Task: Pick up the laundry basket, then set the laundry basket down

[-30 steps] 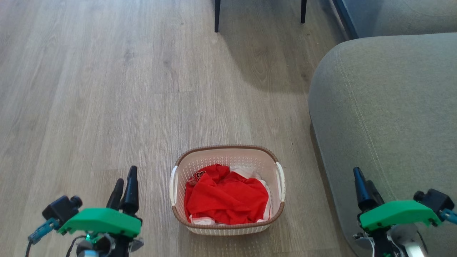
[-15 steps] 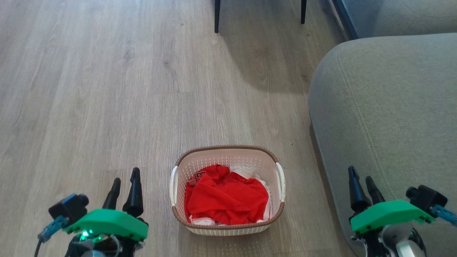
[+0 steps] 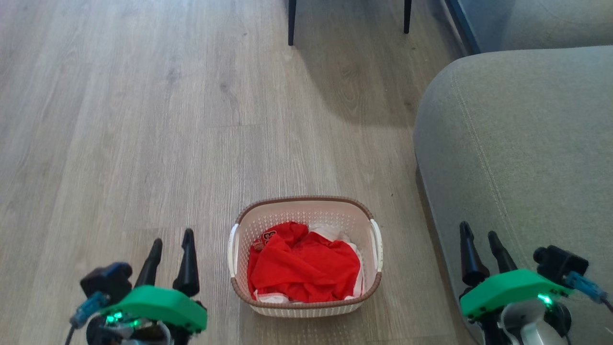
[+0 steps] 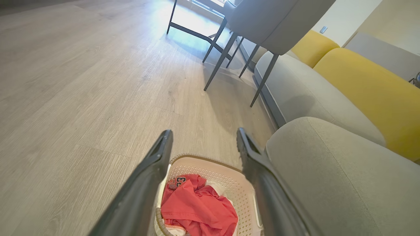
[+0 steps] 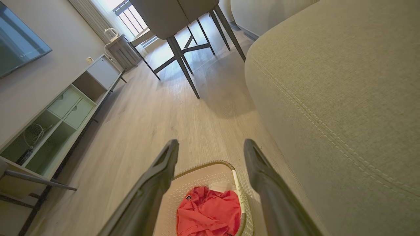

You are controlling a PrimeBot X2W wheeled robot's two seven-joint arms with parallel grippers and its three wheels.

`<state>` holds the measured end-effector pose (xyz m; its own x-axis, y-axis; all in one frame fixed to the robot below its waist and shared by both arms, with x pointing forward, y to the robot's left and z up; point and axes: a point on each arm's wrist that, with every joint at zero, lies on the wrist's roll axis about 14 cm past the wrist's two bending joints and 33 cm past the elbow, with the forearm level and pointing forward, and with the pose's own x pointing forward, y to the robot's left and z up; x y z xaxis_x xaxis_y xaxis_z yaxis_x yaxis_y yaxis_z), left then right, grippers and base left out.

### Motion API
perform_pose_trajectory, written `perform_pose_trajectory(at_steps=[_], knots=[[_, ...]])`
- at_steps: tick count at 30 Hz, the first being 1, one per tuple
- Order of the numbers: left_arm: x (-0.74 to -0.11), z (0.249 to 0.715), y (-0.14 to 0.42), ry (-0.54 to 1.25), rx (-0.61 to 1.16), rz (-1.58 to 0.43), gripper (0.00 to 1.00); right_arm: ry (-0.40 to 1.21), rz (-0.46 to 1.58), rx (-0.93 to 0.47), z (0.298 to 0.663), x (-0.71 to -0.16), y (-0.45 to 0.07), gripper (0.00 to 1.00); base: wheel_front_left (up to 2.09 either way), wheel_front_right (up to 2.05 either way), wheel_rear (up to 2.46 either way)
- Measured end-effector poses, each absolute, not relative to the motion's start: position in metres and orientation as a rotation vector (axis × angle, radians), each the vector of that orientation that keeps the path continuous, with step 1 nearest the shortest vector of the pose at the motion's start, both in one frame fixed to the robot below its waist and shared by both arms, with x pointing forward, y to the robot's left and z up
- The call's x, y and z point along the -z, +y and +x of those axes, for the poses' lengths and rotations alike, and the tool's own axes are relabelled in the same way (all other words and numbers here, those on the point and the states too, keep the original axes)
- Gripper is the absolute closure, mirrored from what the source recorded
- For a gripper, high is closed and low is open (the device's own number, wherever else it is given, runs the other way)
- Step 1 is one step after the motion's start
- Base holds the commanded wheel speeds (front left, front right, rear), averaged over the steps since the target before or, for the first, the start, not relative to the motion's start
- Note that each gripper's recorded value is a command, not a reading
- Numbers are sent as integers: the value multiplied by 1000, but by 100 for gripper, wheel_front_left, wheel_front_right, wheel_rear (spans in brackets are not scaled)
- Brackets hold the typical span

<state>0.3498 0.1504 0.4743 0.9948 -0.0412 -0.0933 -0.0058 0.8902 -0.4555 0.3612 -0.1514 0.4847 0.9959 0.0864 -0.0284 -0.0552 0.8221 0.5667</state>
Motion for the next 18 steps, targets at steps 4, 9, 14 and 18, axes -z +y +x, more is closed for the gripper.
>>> perform_pose_trajectory(at_steps=[4, 9, 14, 18], knots=[[-472, 345, 149, 101, 26, -427, 0, 41, 557, -88, 361, -487, -149, 0, 0, 0, 0], [-473, 343, 148, 91, 34, -369, 0, 23, 502, -103, 361, -491, -147, 0, 0, 0, 0], [-476, 342, 145, 73, 47, -312, 0, 8, 447, -120, 360, -495, -144, 0, 0, 0, 0], [-479, 341, 143, 54, 57, -265, 0, -6, 403, -135, 359, -497, -140, 0, 0, 0, 0]])
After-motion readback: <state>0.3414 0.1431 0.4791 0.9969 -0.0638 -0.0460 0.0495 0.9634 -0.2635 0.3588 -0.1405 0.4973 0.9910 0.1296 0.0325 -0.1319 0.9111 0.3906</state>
